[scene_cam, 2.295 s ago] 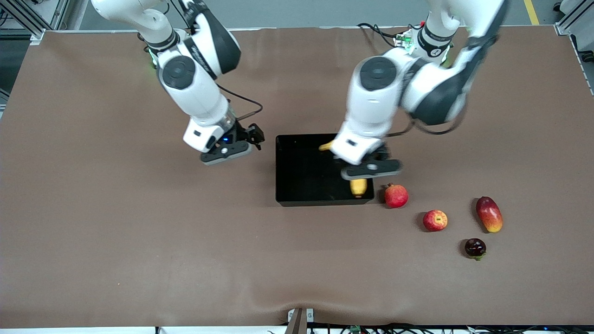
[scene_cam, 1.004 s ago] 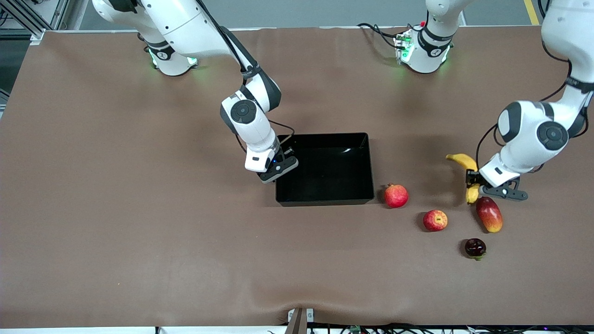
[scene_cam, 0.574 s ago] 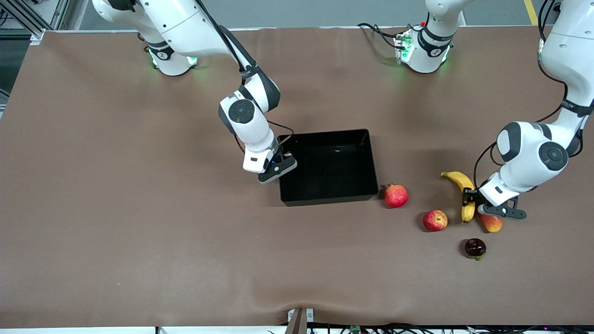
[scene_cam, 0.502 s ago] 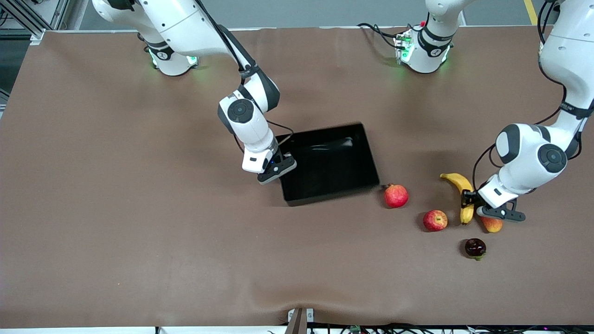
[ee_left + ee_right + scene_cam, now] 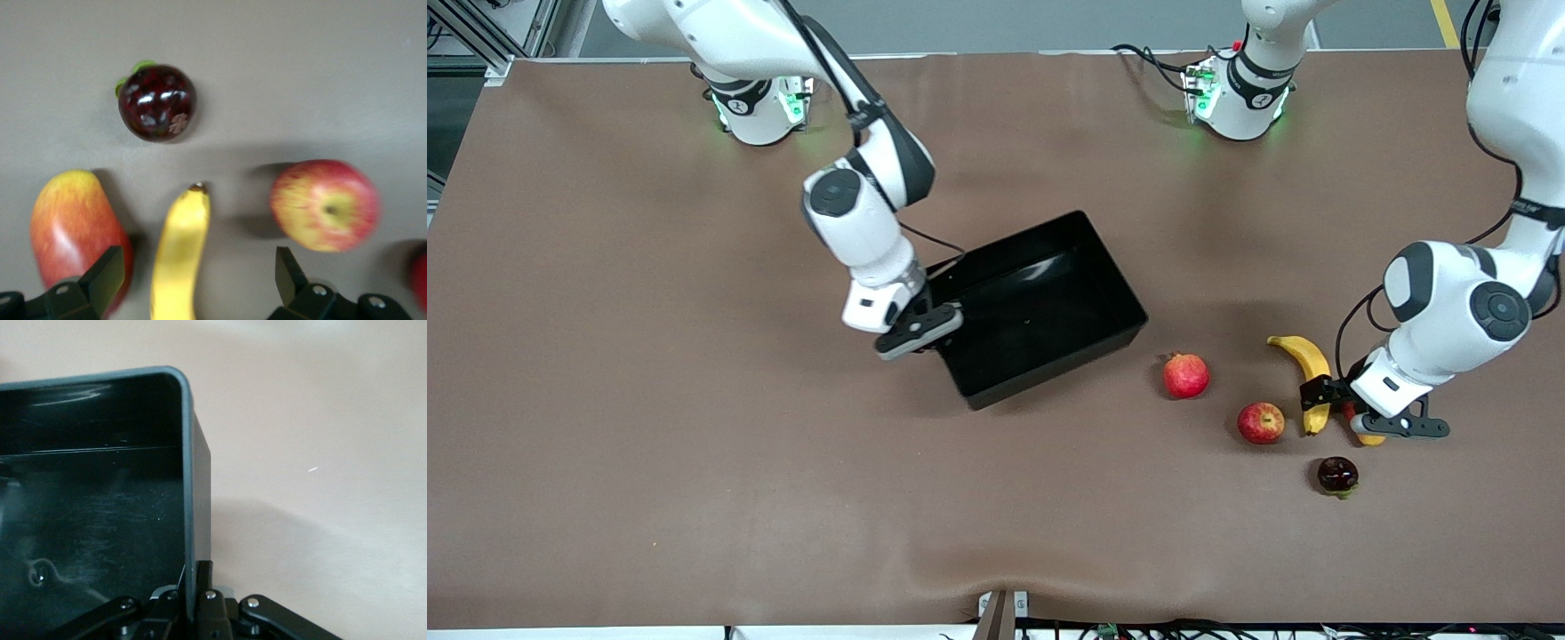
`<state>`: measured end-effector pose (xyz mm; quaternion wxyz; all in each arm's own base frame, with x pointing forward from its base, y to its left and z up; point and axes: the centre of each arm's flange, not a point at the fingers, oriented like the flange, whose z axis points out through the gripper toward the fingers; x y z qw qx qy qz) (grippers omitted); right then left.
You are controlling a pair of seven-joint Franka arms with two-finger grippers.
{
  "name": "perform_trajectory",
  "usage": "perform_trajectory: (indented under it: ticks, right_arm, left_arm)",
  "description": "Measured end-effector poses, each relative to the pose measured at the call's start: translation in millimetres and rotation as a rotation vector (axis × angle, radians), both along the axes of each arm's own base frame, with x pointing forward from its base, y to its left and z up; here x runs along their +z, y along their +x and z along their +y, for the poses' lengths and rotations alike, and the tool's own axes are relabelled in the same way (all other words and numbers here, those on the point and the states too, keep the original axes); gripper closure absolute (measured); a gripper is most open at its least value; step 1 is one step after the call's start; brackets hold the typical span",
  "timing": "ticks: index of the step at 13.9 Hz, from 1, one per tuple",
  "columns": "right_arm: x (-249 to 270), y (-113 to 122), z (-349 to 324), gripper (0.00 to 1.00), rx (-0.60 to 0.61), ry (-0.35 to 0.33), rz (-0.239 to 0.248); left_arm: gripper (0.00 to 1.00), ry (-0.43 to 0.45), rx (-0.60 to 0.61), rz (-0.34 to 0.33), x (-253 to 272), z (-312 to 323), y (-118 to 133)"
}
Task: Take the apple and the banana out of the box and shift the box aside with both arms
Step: 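Drag the empty black tray away with the right gripper while the left gripper withdraws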
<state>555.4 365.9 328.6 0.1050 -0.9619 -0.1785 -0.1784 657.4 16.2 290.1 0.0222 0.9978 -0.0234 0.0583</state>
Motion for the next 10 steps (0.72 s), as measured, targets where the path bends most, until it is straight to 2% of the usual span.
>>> perform_trajectory:
  ticks: [3, 6, 10]
  right_arm:
    - [31, 13, -50, 0.96, -0.094, 0.007, 0.019]
    - [47, 28, -99, 0.96, -0.263, 0.039, 0.049]
    - [44, 57, -181, 0.96, -0.441, 0.052, 0.067]
  left_arm:
    - [0.00, 0.080, 0.041, 0.054, 95, -16, 1]
    - [0.00, 0.153, 0.080, 0.116, 188, -10, -8]
    - [0.00, 0.183, 0.134, 0.117, 275, 5, -22]
